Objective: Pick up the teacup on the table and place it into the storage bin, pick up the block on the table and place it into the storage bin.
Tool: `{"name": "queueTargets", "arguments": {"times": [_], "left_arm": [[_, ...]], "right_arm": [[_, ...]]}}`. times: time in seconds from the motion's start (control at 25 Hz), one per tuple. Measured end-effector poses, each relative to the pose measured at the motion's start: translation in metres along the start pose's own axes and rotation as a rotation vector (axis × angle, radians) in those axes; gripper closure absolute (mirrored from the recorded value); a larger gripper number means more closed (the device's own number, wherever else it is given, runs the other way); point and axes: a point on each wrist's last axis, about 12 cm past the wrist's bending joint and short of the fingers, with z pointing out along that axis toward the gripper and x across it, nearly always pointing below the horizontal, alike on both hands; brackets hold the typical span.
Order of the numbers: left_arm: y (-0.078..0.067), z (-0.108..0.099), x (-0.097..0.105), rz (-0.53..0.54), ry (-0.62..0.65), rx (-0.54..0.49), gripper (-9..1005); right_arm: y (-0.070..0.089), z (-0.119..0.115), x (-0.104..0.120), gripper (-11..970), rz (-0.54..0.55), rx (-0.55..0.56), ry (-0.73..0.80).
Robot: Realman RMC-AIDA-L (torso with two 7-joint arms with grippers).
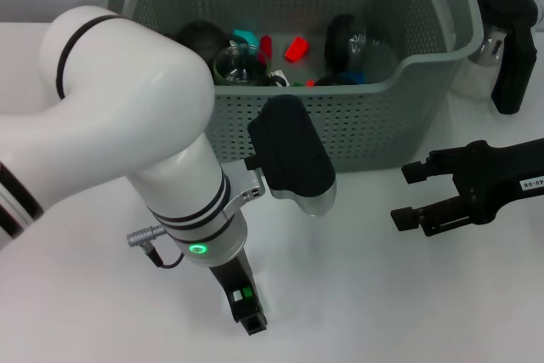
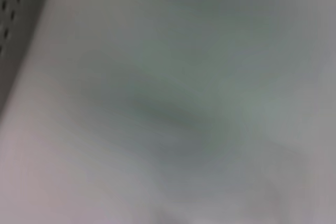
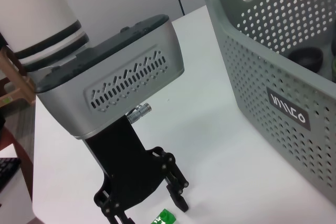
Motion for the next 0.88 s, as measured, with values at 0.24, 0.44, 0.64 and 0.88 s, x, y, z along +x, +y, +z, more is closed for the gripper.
{"name": "queueTargets", "arguments": {"times": [0.24, 0.44, 0.64, 0.88], "left_arm": [[0.0004, 0.0011, 0.0002, 0.0, 0.006, 0.001, 333], [0.0004, 0.0011, -0.0001, 0.001, 0.006, 0.001, 375], [0.0004, 0.0008, -0.0006, 0.003, 0.006, 0.0, 416], [-0.0003, 0.0002, -0.0019, 0.012, 0.009, -0.001, 466]], "right_arm": [[0.0, 0.0001, 0.0001, 32, 0.0, 0.0, 0.0], [0.0, 0.0001, 0.0001, 32, 0.0, 0.0, 0.0], [0.0, 0.0001, 0.0001, 32, 0.0, 0.0, 0.0], [-0.0002, 0.0001, 0.0, 32, 0.0, 0.001, 0.0]]}}
